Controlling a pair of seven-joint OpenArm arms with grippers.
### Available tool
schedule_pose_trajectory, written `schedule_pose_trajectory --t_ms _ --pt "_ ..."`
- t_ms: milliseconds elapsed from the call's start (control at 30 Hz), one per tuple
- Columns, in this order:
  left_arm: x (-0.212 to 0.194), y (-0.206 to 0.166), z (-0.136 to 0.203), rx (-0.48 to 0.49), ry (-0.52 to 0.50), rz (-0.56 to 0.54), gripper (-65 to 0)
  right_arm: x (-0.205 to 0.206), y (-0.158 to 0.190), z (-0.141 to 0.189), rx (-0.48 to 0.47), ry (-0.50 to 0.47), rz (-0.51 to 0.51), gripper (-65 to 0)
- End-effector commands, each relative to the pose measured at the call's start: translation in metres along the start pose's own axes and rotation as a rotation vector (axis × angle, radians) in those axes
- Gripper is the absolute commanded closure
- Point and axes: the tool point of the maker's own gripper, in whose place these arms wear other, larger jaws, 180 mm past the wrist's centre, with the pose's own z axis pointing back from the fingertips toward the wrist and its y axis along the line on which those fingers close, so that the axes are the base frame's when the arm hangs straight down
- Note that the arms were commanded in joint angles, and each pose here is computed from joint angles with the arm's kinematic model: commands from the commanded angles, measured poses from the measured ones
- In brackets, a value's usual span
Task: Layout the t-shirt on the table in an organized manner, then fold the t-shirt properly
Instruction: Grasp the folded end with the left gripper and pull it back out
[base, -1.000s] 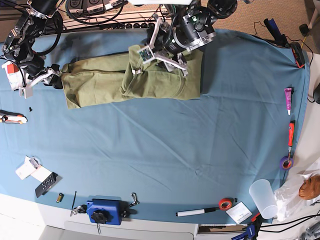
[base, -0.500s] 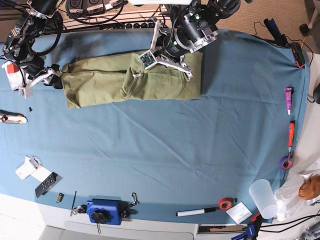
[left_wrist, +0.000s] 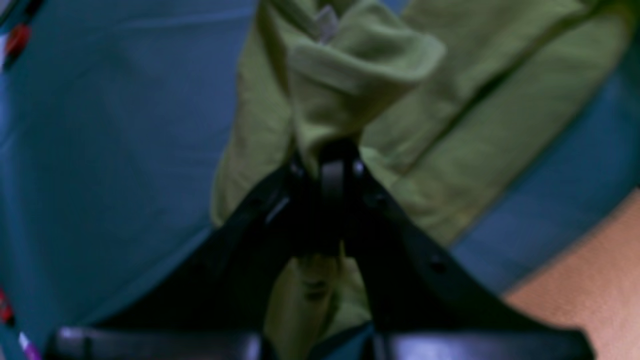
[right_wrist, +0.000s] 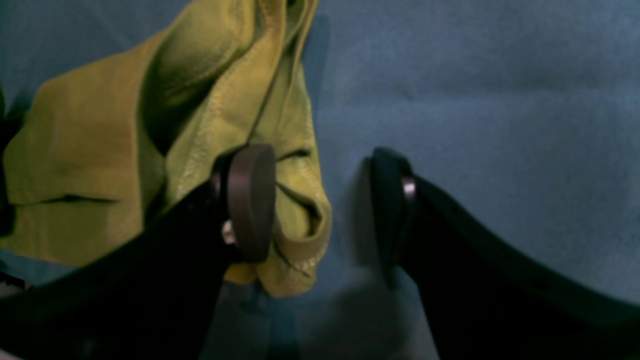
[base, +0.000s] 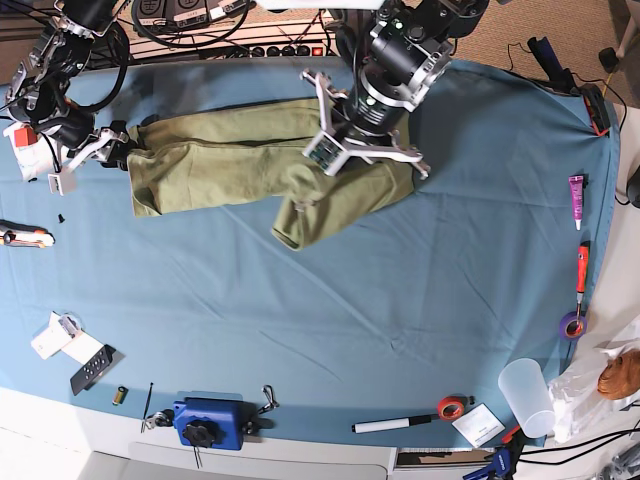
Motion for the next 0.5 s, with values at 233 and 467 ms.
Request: schedule_pose_trajectory --t_ms 233,467 --pt "-0.011 0.068 0.002 0.189 0.026 0.103 0.0 0.008 0.012 0.005 0.072 -0.007 0.002 -30.6" --pt "-0.051 0.110 0.014 0.273 0.109 0.243 0.0 0.009 0.013 0.005 0.073 -0.013 0.001 -30.6"
